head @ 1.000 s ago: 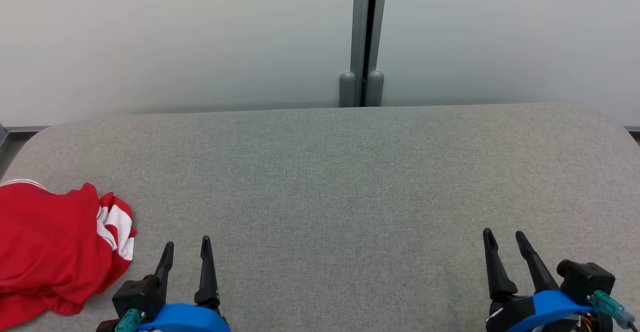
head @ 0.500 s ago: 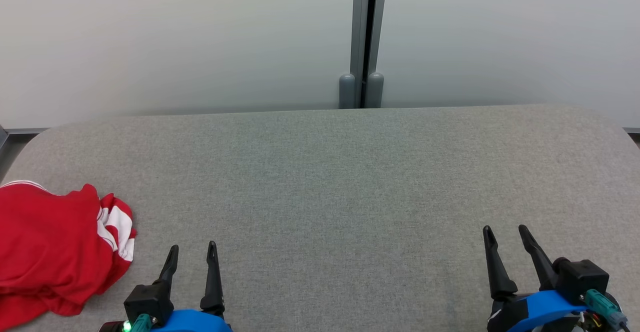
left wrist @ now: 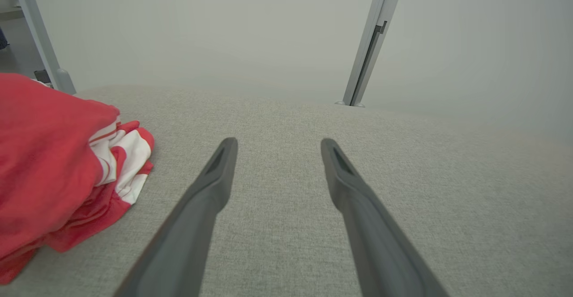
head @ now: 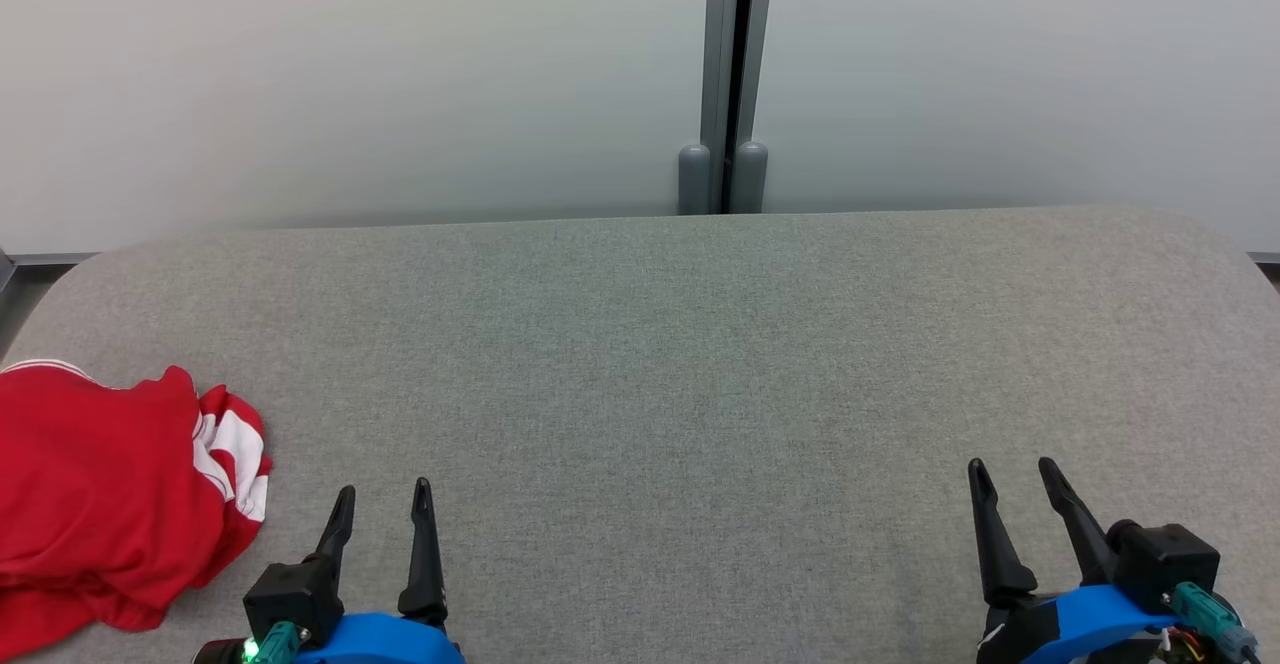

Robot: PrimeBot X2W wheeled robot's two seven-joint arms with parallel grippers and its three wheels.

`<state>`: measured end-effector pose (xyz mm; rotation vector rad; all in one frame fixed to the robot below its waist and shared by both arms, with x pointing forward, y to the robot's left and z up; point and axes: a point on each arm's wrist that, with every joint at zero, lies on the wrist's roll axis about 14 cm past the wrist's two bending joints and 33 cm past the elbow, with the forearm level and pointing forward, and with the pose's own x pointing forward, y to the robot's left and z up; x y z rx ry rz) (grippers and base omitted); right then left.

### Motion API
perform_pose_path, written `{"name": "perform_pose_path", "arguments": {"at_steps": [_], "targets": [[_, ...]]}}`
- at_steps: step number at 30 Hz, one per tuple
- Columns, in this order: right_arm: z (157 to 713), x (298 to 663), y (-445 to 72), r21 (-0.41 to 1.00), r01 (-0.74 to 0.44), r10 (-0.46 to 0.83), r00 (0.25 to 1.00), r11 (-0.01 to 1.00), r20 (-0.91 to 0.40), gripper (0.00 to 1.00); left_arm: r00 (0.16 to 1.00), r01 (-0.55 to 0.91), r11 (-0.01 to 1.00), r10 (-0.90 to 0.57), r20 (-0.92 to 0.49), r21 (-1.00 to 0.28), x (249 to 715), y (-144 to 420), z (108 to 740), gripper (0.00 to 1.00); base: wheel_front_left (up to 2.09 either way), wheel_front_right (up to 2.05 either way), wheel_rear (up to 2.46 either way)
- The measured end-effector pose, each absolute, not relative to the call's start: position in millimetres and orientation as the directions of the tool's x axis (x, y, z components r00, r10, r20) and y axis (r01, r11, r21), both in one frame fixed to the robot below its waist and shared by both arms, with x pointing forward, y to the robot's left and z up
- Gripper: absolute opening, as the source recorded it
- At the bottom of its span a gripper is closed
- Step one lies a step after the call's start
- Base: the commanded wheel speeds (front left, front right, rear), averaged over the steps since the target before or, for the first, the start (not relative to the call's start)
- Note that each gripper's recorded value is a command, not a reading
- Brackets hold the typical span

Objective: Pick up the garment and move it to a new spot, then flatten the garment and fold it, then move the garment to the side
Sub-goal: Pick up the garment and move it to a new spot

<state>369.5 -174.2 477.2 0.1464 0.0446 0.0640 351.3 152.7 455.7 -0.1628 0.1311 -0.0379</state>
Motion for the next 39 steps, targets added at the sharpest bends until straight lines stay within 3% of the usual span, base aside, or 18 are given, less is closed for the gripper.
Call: {"name": "perform_pose_path", "arguments": {"at_steps": [9, 17, 30, 39], "targets": [[478, 374, -167, 0.14, -0.083, 0.089, 0.995, 0.987, -0.036, 1.0, 0.993, 0.001, 0.987, -0.021, -0.119, -0.163, 345, 161, 459, 1.0, 0.0, 0.0, 0.0], [487, 392, -120, 0.118, -0.221, 0.224, 0.975, 0.968, -0.011, 1.0, 0.988, -0.144, 0.978, 0.134, -0.075, -0.153, 320, 209, 470, 1.0, 0.0, 0.0, 0.0], [490, 404, -15, 0.1, -0.491, 0.494, 0.869, 0.865, -0.008, 1.0, 0.911, -0.413, 0.899, 0.41, -0.048, -0.144, 246, 287, 477, 1.0, 0.0, 0.0, 0.0], [482, 404, 36, 0.097, -0.611, 0.616, 0.787, 0.786, -0.034, 1.0, 0.843, -0.537, 0.833, 0.531, -0.083, -0.128, 214, 311, 467, 1.0, 0.0, 0.0, 0.0]]}}
